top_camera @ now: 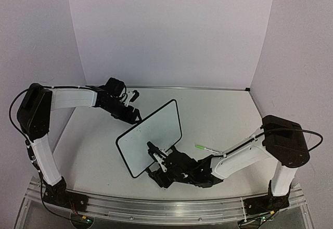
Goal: Write a sentence on the whiteboard
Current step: Move the whiteboard to the center of the board.
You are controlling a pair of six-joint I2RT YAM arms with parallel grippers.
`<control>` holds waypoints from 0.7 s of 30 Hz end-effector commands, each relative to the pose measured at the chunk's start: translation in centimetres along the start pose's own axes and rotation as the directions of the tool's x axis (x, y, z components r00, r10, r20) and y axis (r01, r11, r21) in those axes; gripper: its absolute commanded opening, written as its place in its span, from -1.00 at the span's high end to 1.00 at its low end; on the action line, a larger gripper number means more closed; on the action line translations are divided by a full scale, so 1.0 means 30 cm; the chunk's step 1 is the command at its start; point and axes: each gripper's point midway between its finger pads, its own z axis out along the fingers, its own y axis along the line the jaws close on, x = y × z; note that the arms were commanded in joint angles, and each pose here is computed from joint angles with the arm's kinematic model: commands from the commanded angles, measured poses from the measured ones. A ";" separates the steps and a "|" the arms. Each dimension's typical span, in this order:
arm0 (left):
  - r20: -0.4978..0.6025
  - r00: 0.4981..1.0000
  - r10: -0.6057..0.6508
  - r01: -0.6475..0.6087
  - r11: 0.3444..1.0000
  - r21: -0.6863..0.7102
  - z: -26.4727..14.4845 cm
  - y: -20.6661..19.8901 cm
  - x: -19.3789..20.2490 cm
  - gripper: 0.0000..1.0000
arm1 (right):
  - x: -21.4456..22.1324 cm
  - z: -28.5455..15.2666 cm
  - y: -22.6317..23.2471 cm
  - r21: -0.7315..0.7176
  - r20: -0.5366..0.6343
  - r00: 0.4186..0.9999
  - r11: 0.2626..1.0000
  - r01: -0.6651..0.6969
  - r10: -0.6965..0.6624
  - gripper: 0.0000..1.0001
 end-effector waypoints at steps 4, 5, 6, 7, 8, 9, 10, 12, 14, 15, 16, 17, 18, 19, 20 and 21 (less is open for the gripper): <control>0.256 0.952 -0.168 0.189 0.980 -0.058 -0.259 0.119 -0.111 -0.60 | -0.043 0.069 0.021 0.014 0.042 0.998 0.999 -0.041 0.041 -0.12; 0.270 0.945 -0.185 0.209 0.976 -0.064 -0.284 0.134 -0.106 -0.60 | -0.040 0.078 0.025 0.011 0.038 0.999 0.999 -0.039 0.038 -0.12; 0.283 0.938 -0.199 0.228 0.971 -0.072 -0.311 0.148 -0.101 -0.60 | -0.037 0.090 0.031 0.007 0.034 0.999 0.999 -0.035 0.035 -0.10; 0.288 0.935 -0.209 0.243 0.966 -0.084 -0.329 0.160 -0.093 -0.60 | -0.034 0.098 0.037 0.002 0.030 0.999 0.999 -0.033 0.033 -0.08; 0.288 0.932 -0.220 0.256 0.962 -0.094 -0.348 0.167 -0.083 -0.60 | -0.034 0.107 0.043 -0.002 0.029 0.999 0.999 -0.032 0.032 -0.06; 0.287 0.930 -0.230 0.268 0.958 -0.102 -0.365 0.172 -0.073 -0.60 | -0.030 0.117 0.047 -0.003 0.026 0.999 1.000 -0.030 0.030 -0.04; 0.286 0.928 -0.239 0.281 0.953 -0.115 -0.381 0.178 -0.062 -0.61 | -0.028 0.126 0.050 -0.001 0.025 0.999 1.000 -0.029 0.029 -0.02; 0.298 0.920 -0.253 0.301 0.945 -0.129 -0.421 0.180 -0.053 -0.63 | -0.021 0.142 0.047 0.015 0.022 0.999 0.999 -0.030 0.030 0.05; 0.312 0.912 -0.267 0.321 0.937 -0.137 -0.458 0.180 -0.047 -0.66 | -0.021 0.153 0.037 0.039 0.025 0.999 0.998 -0.040 0.039 0.20; 0.320 0.907 -0.272 0.328 0.935 -0.135 -0.475 0.177 -0.048 -0.67 | -0.021 0.157 0.031 0.052 0.027 0.999 0.998 -0.044 0.043 0.29; 0.329 0.903 -0.276 0.334 0.933 -0.132 -0.494 0.172 -0.051 -0.68 | -0.024 0.161 0.024 0.067 0.030 0.998 0.996 -0.050 0.048 0.39; 0.335 0.900 -0.279 0.338 0.932 -0.130 -0.506 0.169 -0.052 -0.69 | -0.023 0.166 0.016 0.084 0.032 0.998 0.995 -0.056 0.054 0.48; 0.342 0.897 -0.281 0.340 0.932 -0.127 -0.520 0.165 -0.056 -0.70 | -0.021 0.171 0.008 0.100 0.032 0.998 0.993 -0.064 0.061 0.54; 0.346 0.895 -0.282 0.342 0.931 -0.125 -0.531 0.162 -0.058 -0.70 | -0.021 0.176 0.001 0.115 0.033 0.997 0.991 -0.073 0.069 0.60; 0.348 0.894 -0.283 0.343 0.931 -0.124 -0.541 0.159 -0.059 -0.70 | -0.017 0.180 -0.008 0.132 0.032 0.996 0.988 -0.082 0.078 0.65; 0.352 0.892 -0.284 0.345 0.931 -0.123 -0.551 0.156 -0.061 -0.71 | -0.017 0.186 -0.014 0.146 0.034 0.995 0.985 -0.093 0.089 0.71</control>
